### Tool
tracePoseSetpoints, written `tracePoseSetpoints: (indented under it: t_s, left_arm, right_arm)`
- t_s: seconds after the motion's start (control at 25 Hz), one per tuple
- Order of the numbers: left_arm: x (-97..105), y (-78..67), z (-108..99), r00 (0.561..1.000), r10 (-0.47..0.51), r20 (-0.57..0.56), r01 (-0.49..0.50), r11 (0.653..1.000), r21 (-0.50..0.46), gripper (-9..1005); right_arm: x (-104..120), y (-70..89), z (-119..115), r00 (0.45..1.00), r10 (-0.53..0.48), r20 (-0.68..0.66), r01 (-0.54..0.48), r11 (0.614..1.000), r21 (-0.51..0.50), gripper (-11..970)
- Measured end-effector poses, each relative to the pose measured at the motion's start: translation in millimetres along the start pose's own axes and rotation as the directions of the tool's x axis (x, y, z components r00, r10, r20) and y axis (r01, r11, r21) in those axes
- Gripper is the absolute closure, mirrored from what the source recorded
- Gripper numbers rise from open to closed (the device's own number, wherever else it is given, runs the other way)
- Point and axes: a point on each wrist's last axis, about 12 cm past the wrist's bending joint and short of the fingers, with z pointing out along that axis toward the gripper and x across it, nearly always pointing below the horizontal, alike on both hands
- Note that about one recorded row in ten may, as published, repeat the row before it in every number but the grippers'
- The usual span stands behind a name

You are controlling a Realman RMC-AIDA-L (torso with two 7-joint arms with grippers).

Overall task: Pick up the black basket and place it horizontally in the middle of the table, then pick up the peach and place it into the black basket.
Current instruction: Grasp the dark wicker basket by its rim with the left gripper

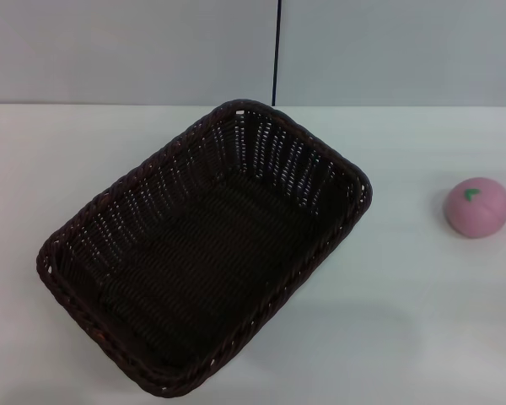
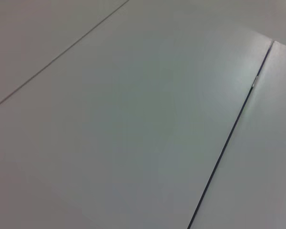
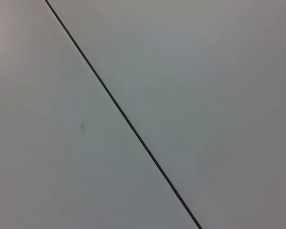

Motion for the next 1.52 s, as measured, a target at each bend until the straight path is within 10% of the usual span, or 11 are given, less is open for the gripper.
tracePoseSetpoints:
  t_s: [0.52,0.92,1.2,1.44,1.52]
  left_arm:
    - [-5,1.7,8,0.998,-0.051,-0.03,0.053,0.996,0.066,390]
    - [-20,3.8,54,0.946,-0.231,-0.229,0.29,0.917,0.272,389]
    - [-15,-22.1,136,0.665,-0.125,-0.736,0.596,0.682,0.423,390]
    - [5,-47.3,179,0.393,0.227,-0.891,0.581,0.69,0.432,390]
    - [7,-51.8,183,0.361,0.273,-0.892,0.569,0.693,0.443,390]
  right_arm:
    - [0,-0.8,-3,1.0,0.001,0.001,-0.001,1.0,0.006,467]
    - [1,-1.0,-2,1.0,-0.003,-0.008,0.003,1.0,0.009,467]
    - [1,-0.7,0,1.0,-0.004,-0.008,0.004,1.0,0.006,467]
    - [1,-0.6,-1,1.0,-0.003,-0.011,0.003,1.0,0.005,467]
    - [1,-0.8,-2,1.0,-0.003,-0.013,0.003,1.0,0.006,467]
